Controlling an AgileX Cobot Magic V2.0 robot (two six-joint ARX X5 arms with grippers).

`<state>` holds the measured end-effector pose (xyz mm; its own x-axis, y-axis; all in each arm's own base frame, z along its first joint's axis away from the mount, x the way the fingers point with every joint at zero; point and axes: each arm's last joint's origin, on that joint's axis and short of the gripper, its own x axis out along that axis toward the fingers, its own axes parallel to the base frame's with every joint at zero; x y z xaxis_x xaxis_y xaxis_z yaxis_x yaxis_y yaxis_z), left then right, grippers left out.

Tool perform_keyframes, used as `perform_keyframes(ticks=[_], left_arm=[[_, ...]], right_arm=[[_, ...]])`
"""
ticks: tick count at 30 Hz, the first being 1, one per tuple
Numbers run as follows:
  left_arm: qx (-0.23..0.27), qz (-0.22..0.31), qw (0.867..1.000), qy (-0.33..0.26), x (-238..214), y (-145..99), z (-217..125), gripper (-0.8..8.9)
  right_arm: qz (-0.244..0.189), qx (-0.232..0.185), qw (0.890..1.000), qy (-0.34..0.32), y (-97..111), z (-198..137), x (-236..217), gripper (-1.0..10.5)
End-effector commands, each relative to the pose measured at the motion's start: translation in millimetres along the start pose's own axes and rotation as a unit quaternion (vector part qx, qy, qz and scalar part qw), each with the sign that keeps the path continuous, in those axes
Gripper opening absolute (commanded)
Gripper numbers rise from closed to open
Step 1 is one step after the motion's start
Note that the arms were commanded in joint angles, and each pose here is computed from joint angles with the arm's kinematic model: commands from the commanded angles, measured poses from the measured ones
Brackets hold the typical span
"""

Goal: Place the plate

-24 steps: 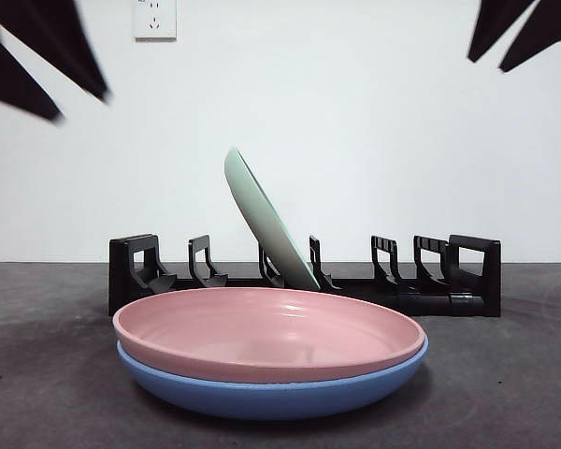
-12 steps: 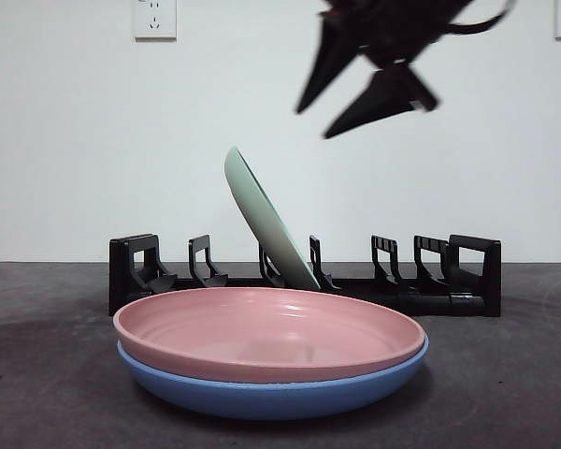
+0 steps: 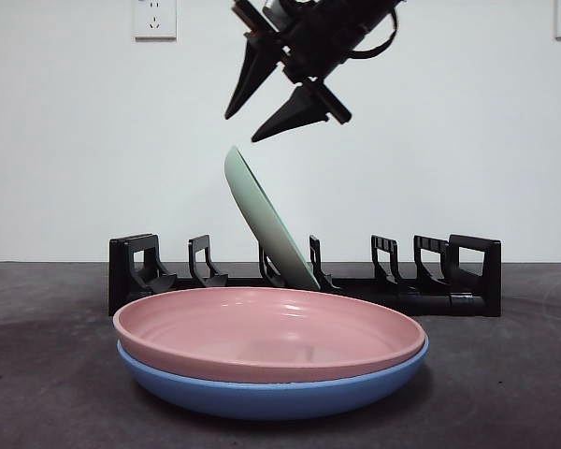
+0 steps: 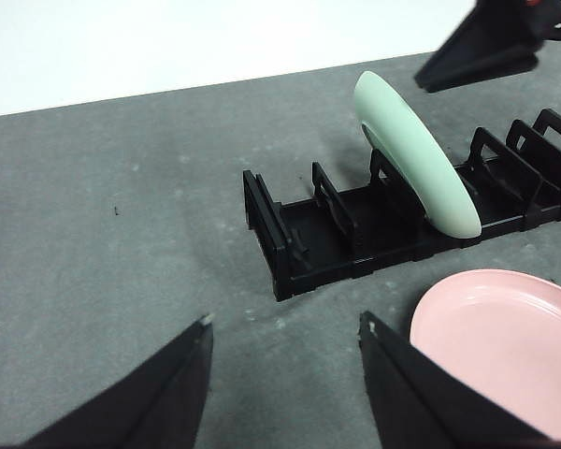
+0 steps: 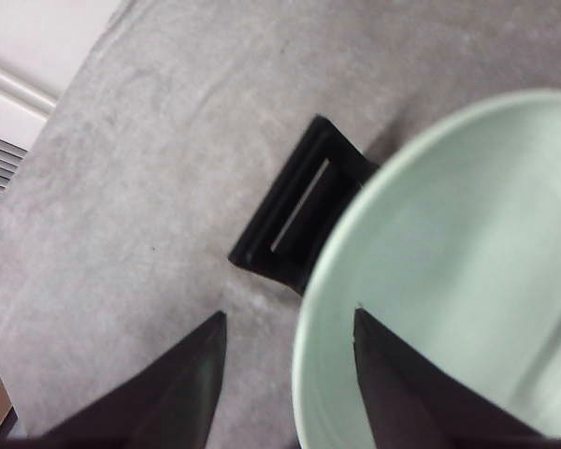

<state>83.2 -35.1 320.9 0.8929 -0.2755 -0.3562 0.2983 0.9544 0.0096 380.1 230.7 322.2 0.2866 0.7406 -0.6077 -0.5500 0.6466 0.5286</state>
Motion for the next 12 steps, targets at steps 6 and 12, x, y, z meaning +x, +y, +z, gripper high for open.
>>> perform_keyframes(ticks=[6,12], left_arm=[[0.002,0.000,1.000,-0.013,-3,0,5,2.51],[0.004,0.000,1.000,-0.013,-3,0,5,2.51]], right_arm=[[0.002,0.004,1.000,0.012,0,2,28,2.2],[-0.020,0.008,1.000,0.019,-3,-1,36,1.8]])
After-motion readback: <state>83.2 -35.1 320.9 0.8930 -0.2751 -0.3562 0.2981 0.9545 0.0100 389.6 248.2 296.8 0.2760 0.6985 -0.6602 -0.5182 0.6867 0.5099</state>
